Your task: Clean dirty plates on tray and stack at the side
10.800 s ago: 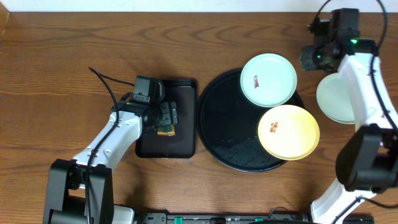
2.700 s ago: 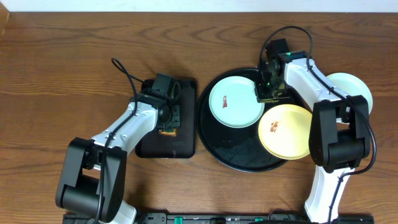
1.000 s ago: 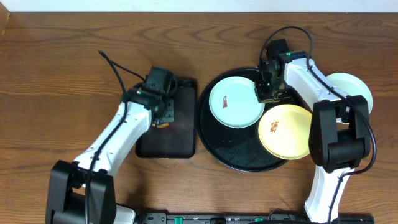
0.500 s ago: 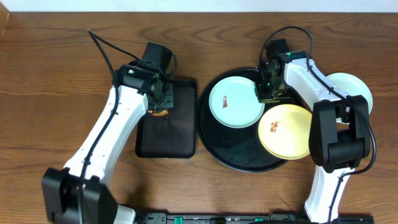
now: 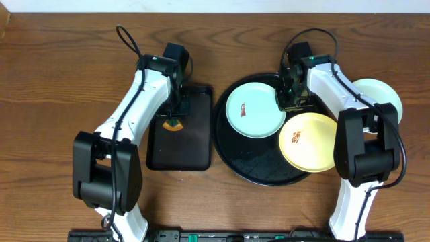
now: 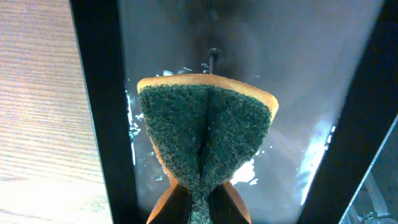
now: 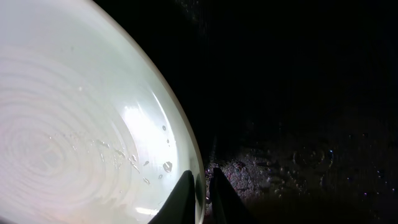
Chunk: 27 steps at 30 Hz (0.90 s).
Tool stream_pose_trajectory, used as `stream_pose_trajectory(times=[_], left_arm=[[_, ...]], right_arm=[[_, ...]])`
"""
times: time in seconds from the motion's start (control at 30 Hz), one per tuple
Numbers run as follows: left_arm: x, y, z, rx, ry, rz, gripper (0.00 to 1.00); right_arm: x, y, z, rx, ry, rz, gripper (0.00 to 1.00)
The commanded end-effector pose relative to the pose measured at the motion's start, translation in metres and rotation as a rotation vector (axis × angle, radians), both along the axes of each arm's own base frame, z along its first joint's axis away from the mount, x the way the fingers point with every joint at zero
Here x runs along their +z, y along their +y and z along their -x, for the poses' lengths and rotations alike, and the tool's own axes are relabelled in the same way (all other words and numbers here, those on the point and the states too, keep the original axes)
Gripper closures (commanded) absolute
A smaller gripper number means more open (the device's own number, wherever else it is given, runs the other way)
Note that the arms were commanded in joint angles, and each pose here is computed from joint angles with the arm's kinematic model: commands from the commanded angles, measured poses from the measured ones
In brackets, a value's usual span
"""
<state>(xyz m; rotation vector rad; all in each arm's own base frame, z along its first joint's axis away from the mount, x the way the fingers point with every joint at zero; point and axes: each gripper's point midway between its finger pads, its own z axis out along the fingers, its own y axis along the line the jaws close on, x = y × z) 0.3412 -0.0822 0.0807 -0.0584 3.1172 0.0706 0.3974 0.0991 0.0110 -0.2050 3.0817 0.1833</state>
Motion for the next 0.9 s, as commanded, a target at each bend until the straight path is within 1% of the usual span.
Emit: stream_pose_trajectory(times=[0.0, 0.87], left_arm=[[0.0110, -0.0027, -0.0068, -0.011, -0.029, 0.018, 0.93], [0.0110, -0.0027, -0.0069, -0.011, -0.030, 0.017, 0.93]], right_arm=[[0.0128, 0.0014, -0.0057, 0.009, -0.037, -0.001, 0.91], [0.0128, 0.0026, -0.0053, 0.012, -0.036, -0.001, 0.90]])
